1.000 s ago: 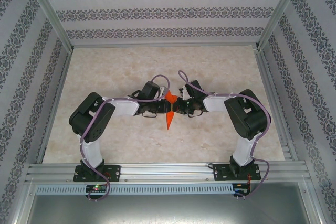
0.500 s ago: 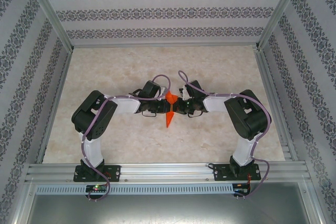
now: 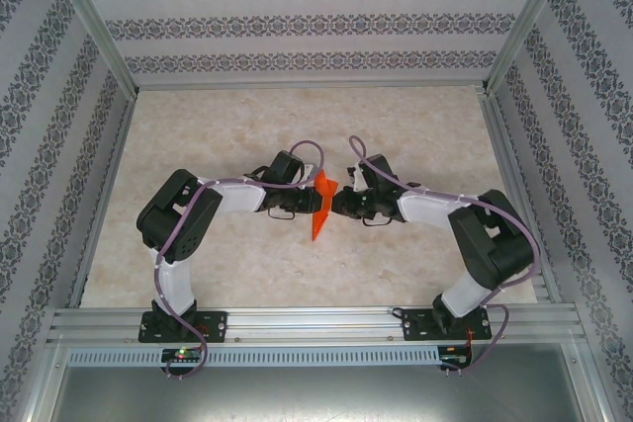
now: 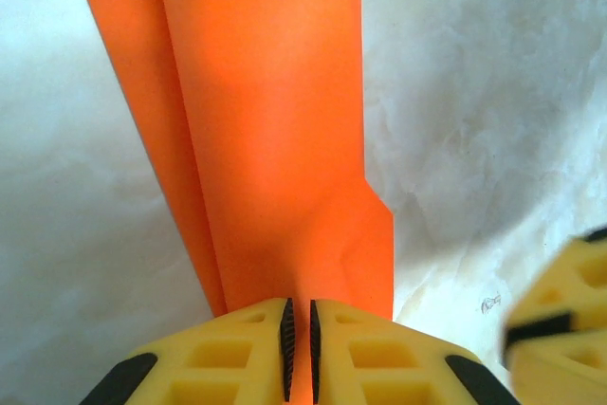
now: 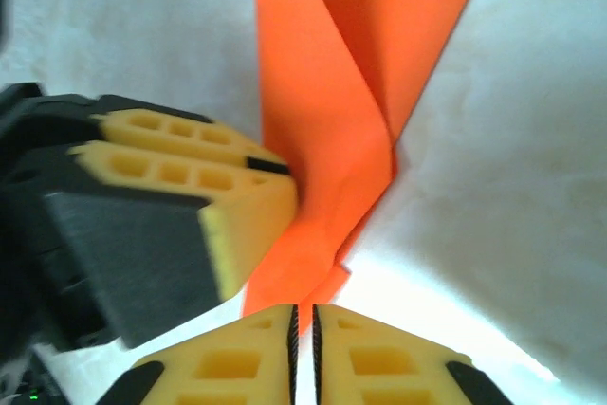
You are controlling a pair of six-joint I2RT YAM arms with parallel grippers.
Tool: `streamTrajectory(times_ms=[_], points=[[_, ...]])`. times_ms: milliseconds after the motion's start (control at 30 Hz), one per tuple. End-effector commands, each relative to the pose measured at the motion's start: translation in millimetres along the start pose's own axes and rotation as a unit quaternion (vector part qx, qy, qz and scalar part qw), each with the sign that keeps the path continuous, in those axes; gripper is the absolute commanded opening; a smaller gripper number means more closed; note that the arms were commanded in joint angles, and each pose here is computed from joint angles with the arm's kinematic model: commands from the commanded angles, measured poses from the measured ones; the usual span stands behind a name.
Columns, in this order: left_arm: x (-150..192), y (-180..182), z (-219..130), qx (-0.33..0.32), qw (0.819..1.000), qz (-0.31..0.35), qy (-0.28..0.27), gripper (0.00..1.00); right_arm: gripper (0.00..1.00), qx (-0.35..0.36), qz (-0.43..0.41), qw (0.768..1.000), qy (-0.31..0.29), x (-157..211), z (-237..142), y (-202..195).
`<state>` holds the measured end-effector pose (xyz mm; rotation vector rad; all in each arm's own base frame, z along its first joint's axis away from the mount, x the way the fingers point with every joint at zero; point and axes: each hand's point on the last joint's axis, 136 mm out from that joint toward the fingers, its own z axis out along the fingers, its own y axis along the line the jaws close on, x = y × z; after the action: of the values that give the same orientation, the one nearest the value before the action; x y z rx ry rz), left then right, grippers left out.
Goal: Fold a paper plane with a square sheet of paper (pick it up from the middle)
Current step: Fold the wing for the fifth time at the center of the table.
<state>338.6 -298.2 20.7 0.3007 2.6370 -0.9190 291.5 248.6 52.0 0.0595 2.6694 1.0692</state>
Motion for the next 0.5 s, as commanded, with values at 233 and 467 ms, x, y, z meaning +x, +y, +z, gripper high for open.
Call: streamTrajectory(times_ms=[233,467], points=[[33.0,39.4,7.7,-0.047,0.996,-0.037,0.064,0.18,0.05,-0.102,0.036,0.994,0.020,28.3,18.4,47.7],[35.6,43.8,8.4,-0.044,0.995,-0.050,0.071,0.18,0.04,-0.090,0.036,0.995,0.039,36.4,38.2,43.8]])
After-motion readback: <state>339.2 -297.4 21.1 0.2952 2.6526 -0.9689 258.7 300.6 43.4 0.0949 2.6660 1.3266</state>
